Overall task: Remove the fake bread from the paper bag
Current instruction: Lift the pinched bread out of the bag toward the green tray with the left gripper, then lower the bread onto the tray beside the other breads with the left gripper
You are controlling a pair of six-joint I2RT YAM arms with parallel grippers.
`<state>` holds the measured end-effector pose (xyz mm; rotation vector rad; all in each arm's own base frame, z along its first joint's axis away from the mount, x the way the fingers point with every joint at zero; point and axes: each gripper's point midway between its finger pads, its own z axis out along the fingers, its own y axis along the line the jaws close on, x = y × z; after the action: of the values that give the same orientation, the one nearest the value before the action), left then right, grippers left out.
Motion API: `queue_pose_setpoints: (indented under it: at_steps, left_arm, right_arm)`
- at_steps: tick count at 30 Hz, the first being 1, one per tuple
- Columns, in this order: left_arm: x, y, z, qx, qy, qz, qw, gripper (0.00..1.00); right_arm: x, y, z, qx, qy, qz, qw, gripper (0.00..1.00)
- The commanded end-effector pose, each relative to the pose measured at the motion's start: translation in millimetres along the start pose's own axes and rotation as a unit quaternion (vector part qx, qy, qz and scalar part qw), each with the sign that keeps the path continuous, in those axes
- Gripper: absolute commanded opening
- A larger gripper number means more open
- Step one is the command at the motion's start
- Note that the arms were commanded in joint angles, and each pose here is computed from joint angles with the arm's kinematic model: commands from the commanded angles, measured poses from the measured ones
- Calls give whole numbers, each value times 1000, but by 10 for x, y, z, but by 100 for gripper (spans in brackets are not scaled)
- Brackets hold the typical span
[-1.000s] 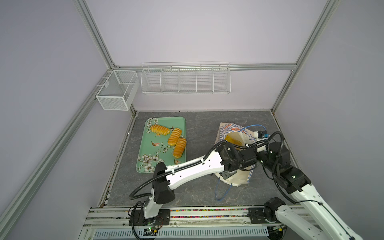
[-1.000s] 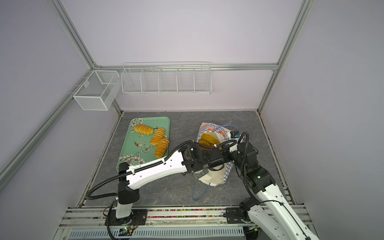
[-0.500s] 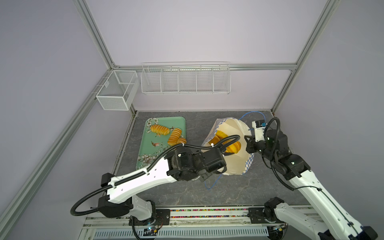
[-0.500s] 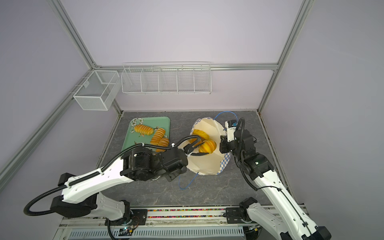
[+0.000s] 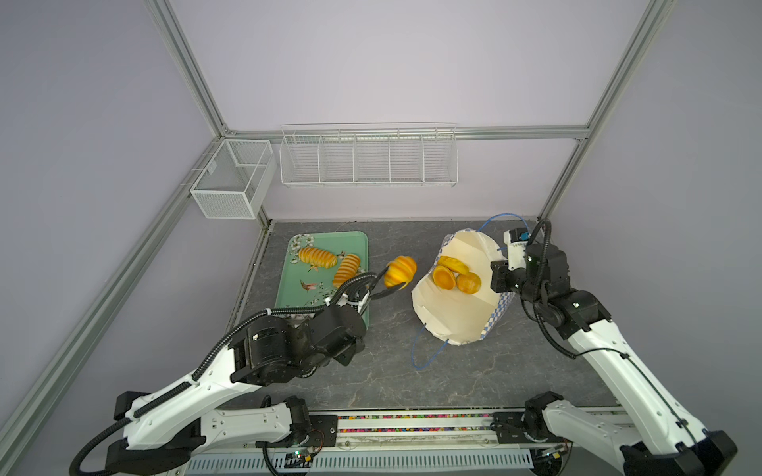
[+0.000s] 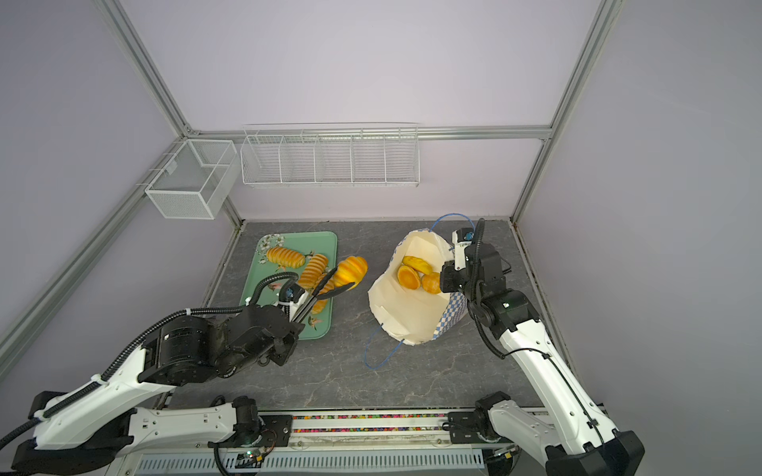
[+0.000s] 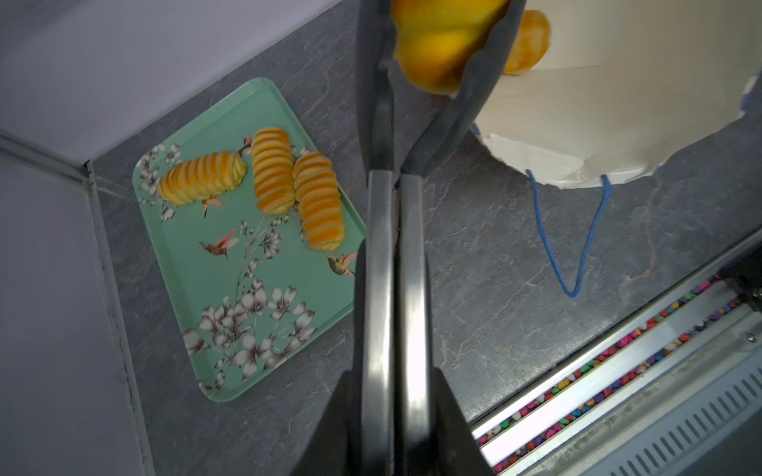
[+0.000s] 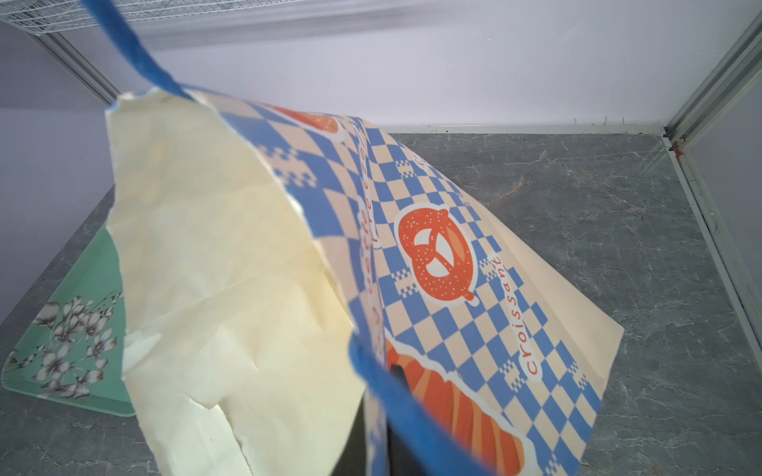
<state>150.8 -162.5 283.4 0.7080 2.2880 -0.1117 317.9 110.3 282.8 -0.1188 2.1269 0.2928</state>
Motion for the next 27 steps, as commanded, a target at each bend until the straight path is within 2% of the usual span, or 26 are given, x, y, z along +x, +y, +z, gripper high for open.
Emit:
queue_pose_setpoints:
  at_steps: [1, 4, 7, 10, 14, 18, 23, 27]
  left_arm:
    - [219, 252, 287, -54, 40, -105, 992, 0]
    - [373, 372, 531, -53, 78, -177, 980, 0]
    - [445, 524, 733, -60, 90, -230, 967, 0]
    - [409, 614, 971, -31, 97, -268, 958, 0]
    - [120, 739, 1195, -14, 81, -269, 960, 0]
    - [-177, 891, 1527, 9, 91, -281, 955, 0]
    - [-589, 1145, 1994, 2, 105, -275, 956, 0]
    - [-714, 1391, 2423, -10, 130, -282, 951, 0]
  right_arm:
    - [-209, 4, -116, -1, -32, 1, 999, 7]
    - [-210, 31, -141, -12, -36, 5, 999, 7]
    - [-208, 69, -140, -22, -35, 7, 999, 7]
    - [-212, 101, -153, -32, -33, 8, 999, 7]
    - [-244, 137, -196, -42, -34, 4, 999, 7]
    - [-249, 192, -190, -58, -17, 4, 998, 7]
    - [-322, 229, -150, -70, -7, 7, 998, 7]
    - [-385, 199, -118, -63, -13, 0, 998, 7]
